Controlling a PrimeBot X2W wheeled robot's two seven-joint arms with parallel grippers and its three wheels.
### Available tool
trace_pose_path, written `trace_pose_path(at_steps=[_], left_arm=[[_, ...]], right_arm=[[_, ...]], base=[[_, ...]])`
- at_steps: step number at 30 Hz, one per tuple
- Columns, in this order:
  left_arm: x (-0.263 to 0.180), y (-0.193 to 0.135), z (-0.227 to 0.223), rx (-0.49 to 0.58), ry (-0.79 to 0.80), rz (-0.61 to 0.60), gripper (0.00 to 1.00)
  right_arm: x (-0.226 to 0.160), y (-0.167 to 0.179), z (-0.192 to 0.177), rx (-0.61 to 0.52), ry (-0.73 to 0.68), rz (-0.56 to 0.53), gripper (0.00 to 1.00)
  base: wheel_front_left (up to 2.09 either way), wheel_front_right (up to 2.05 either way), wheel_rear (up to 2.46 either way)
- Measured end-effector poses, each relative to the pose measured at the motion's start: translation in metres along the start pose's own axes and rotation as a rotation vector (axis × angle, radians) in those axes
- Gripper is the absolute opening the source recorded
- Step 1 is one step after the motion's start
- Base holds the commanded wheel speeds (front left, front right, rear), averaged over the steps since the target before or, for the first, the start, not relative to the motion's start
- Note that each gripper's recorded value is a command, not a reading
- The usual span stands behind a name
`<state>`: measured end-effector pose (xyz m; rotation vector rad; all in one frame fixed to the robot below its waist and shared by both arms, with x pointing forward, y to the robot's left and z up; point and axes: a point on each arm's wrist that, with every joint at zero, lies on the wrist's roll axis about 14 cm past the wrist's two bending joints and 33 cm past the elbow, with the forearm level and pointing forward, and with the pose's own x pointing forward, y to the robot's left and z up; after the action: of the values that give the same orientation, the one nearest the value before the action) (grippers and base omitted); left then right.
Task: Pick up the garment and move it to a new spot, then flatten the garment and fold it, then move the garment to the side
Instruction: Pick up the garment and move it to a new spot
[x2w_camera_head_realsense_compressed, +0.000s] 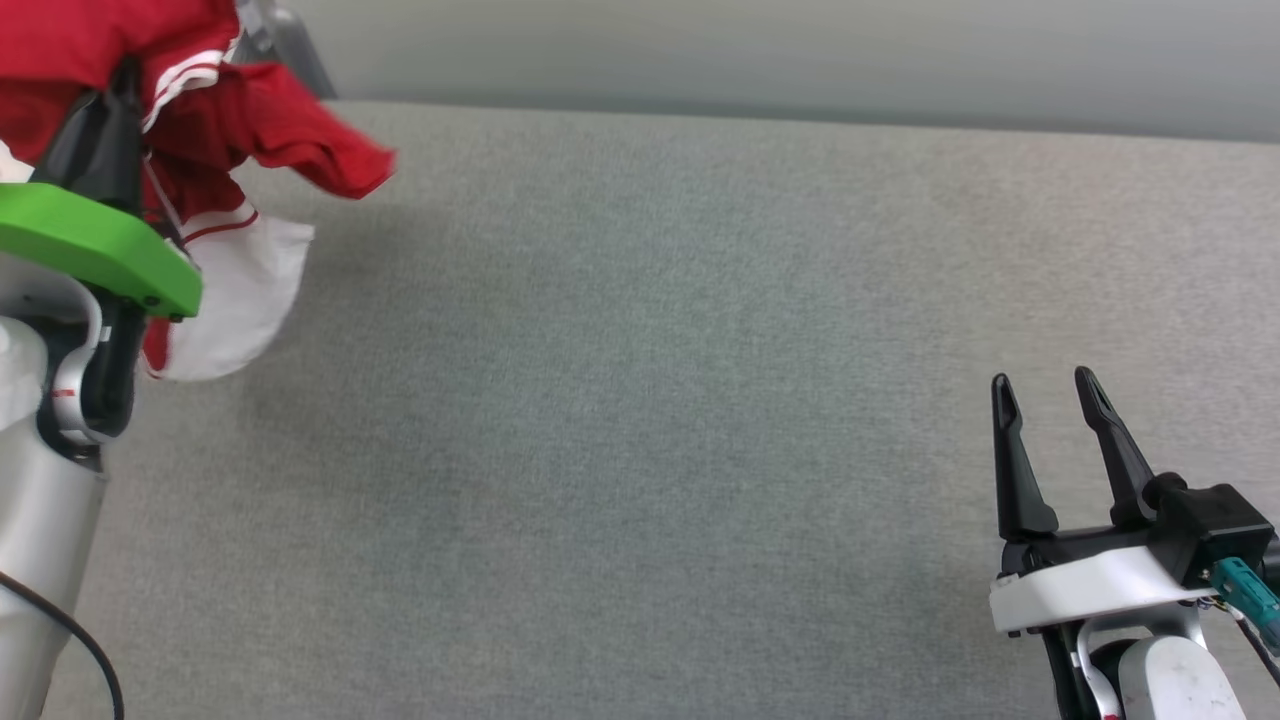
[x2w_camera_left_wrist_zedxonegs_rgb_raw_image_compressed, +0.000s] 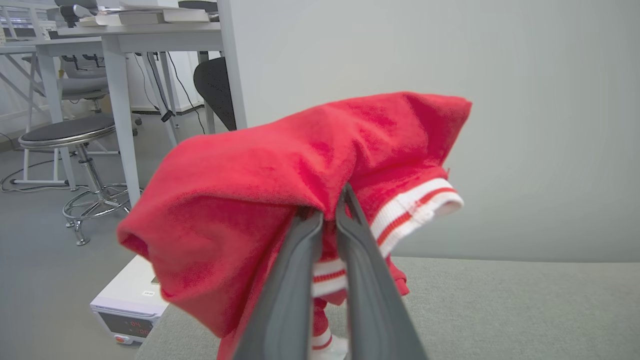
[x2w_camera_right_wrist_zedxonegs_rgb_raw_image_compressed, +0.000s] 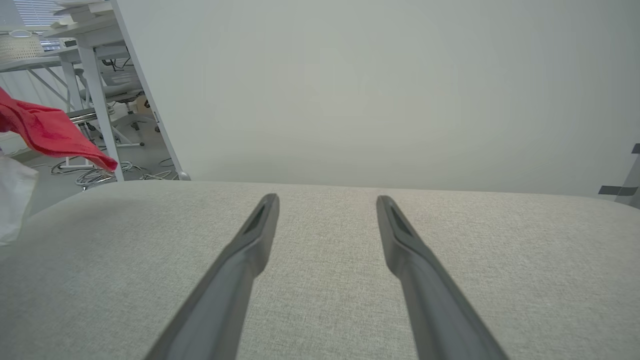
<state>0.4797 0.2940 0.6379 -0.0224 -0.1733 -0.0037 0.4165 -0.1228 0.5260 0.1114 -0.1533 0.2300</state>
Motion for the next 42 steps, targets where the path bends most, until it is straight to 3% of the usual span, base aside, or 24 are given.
trace_pose_path(at_steps=[8, 15, 24, 27, 33, 34, 35, 36, 42], left_arm=[[0.005, -0.081, 0.029, 0.012, -0.064, -0.185, 0.0], [0.003, -0.19, 0.009, -0.082, -0.018, -0.423, 0.0], [-0.054, -0.351, -0.075, -0.215, 0.239, -0.766, 0.0], [-0.071, -0.382, -0.099, -0.234, 0.309, -0.824, 0.0], [-0.098, -0.408, -0.152, -0.193, 0.449, -0.917, 0.0], [-0.105, -0.411, -0.162, -0.179, 0.482, -0.941, 0.24], [-0.11, -0.413, -0.17, -0.171, 0.516, -0.954, 0.66], [-0.116, -0.414, -0.178, -0.172, 0.548, -0.967, 1.0], [-0.136, -0.425, -0.185, -0.189, 0.565, -1.03, 1.0]], right_arm=[[-0.024, -0.025, 0.023, -0.012, -0.046, -0.087, 1.0], [-0.048, -0.053, 0.033, -0.036, -0.058, -0.183, 1.0], [-0.072, -0.08, 0.037, -0.048, -0.058, -0.282, 1.0], [-0.078, -0.084, 0.035, -0.051, -0.047, -0.301, 1.0], [-0.086, -0.094, 0.028, -0.05, -0.019, -0.339, 1.0], [-0.087, -0.096, 0.026, -0.049, -0.012, -0.346, 1.0], [-0.088, -0.097, 0.024, -0.048, -0.007, -0.351, 1.0], [-0.089, -0.098, 0.022, -0.048, 0.001, -0.356, 1.0], [-0.09, -0.101, 0.015, -0.046, 0.026, -0.365, 1.0]], base=[[0.0, 0.0, 0.0], [0.0, 0.0, 0.0], [0.0, 0.0, 0.0], [0.0, 0.0, 0.0], [0.0, 0.0, 0.0], [0.0, 0.0, 0.0], [0.0, 0.0, 0.0], [0.0, 0.0, 0.0], [0.0, 0.0, 0.0]])
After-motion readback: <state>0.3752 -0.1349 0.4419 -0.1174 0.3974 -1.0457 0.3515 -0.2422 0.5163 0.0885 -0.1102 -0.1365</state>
